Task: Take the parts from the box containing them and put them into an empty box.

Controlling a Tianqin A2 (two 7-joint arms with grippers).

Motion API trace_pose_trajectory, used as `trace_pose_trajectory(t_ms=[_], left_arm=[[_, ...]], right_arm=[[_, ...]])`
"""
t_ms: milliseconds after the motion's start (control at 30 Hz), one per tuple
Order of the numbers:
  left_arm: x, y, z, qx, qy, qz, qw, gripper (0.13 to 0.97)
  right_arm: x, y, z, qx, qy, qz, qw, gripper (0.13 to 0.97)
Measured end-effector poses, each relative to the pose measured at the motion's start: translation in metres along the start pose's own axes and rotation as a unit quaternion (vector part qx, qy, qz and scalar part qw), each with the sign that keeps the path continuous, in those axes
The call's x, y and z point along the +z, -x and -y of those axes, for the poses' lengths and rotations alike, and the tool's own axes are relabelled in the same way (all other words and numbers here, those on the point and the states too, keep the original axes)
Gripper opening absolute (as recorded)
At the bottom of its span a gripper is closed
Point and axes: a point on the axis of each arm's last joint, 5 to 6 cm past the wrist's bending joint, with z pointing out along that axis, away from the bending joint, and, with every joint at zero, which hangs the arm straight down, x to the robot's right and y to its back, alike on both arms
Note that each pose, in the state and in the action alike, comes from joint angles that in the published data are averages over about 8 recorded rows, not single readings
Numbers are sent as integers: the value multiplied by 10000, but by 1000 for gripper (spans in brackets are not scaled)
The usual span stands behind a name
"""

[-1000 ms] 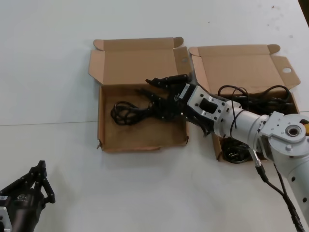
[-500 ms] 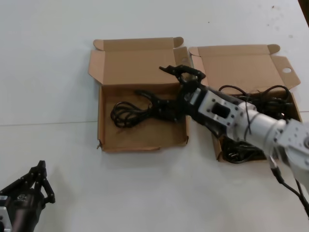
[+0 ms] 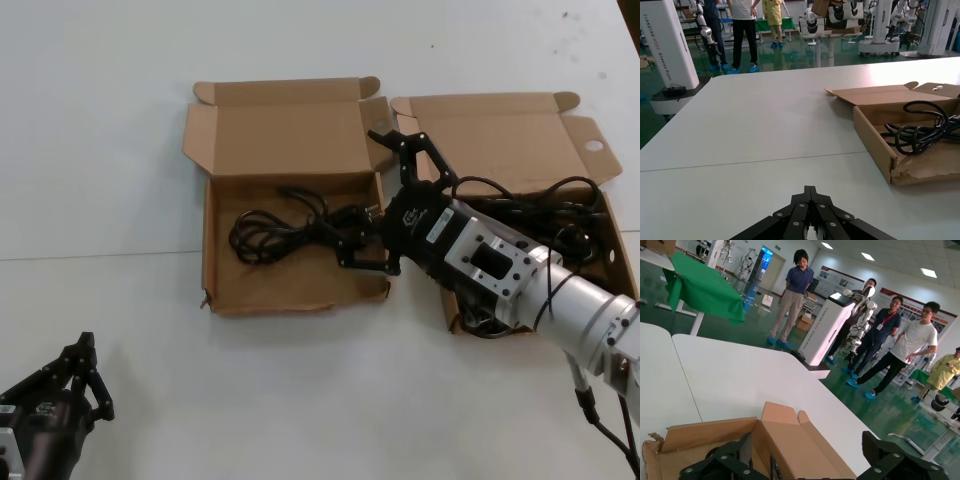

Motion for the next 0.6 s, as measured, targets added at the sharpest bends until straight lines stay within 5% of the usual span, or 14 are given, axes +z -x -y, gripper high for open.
trace_pose_trajectory(t_ms=[200, 600], left_arm=[[0, 0, 0, 0, 0, 0, 10000, 163], [0, 0, 0, 0, 0, 0, 10000, 239]], right_arm=[[-3, 2, 0, 11, -5, -3, 10000, 827], [-84, 72, -64, 174, 69, -158, 9997, 930]])
